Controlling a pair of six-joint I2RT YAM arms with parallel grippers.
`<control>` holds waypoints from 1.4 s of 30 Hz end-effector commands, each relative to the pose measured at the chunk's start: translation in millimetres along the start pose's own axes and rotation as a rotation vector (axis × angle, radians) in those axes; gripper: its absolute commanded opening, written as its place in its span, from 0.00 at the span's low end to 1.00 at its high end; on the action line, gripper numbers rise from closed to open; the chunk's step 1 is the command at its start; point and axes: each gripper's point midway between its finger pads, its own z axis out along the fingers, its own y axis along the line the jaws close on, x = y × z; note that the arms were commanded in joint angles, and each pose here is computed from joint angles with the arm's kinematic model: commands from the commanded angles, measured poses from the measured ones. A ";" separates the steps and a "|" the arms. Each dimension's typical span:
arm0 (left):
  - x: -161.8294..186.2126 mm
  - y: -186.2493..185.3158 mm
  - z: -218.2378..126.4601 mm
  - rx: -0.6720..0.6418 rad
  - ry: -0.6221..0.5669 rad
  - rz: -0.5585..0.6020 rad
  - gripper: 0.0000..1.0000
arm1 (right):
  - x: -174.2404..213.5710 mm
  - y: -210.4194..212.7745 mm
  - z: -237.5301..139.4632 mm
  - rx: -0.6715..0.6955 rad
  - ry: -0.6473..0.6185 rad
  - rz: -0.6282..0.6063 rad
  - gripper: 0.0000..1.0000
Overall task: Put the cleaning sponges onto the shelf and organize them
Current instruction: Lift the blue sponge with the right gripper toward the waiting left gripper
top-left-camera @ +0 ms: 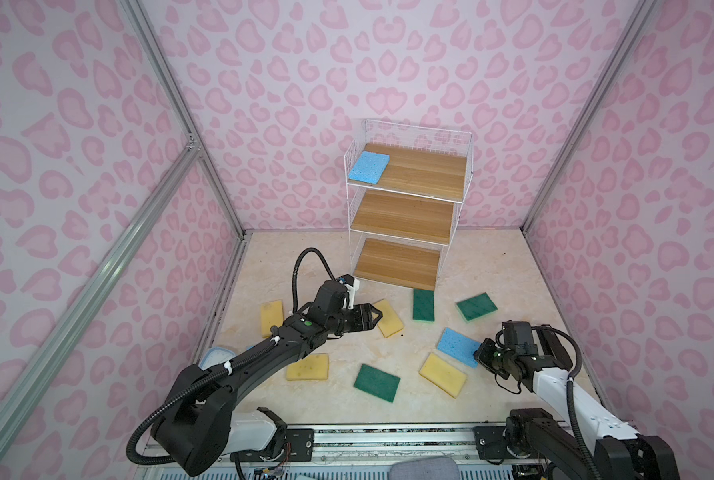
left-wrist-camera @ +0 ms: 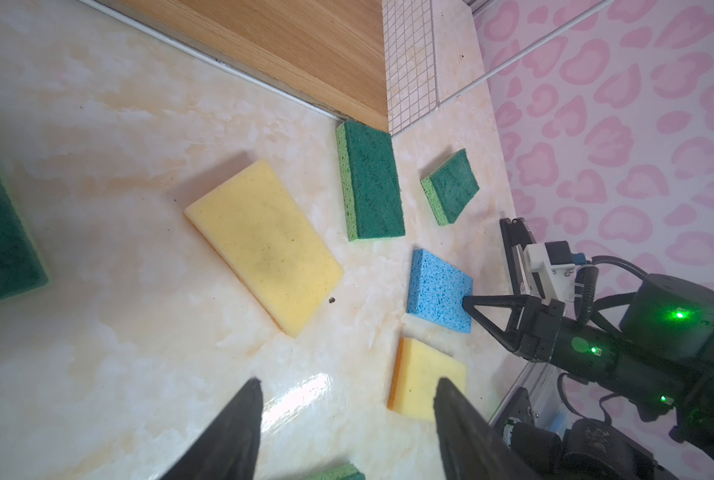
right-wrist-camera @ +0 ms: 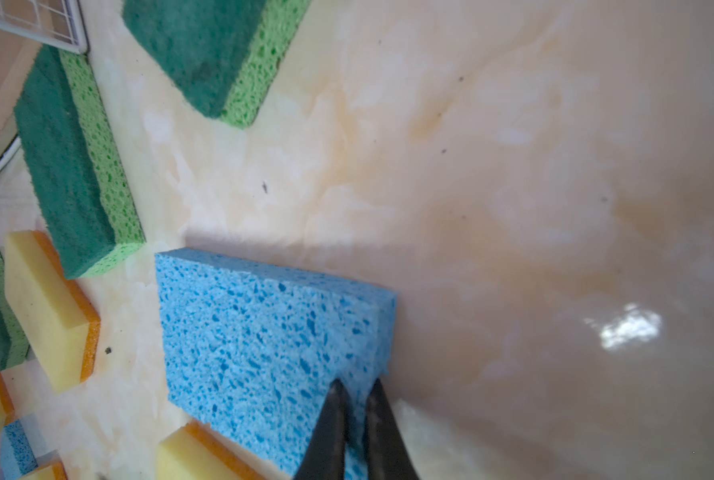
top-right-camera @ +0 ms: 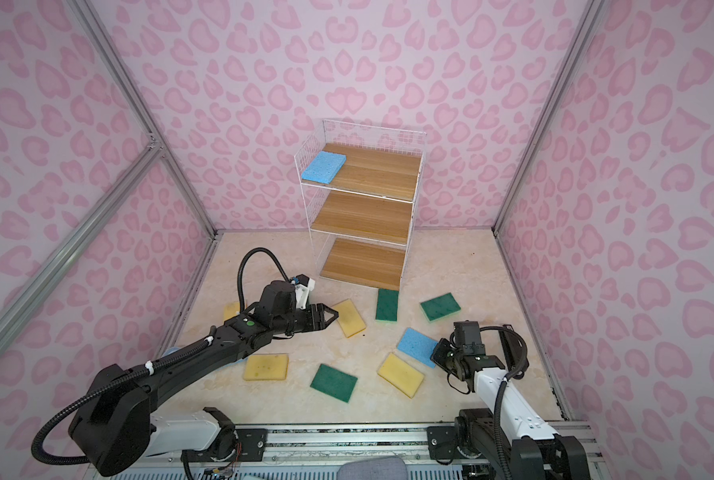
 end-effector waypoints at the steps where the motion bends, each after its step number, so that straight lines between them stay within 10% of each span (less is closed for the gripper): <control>1: -6.1 -11.9 -4.8 0.050 -0.022 0.017 0.68 | -3.8 9.8 -4.5 -0.033 -0.004 -0.022 0.00; 20: -30.9 -75.2 -31.1 0.413 -0.050 -0.007 0.63 | -13.2 175.8 -61.9 -0.437 0.017 -0.417 0.00; 42: -41.0 -63.0 -15.2 0.387 -0.042 -0.041 0.47 | -7.3 263.8 -68.5 -0.627 0.082 -0.508 0.00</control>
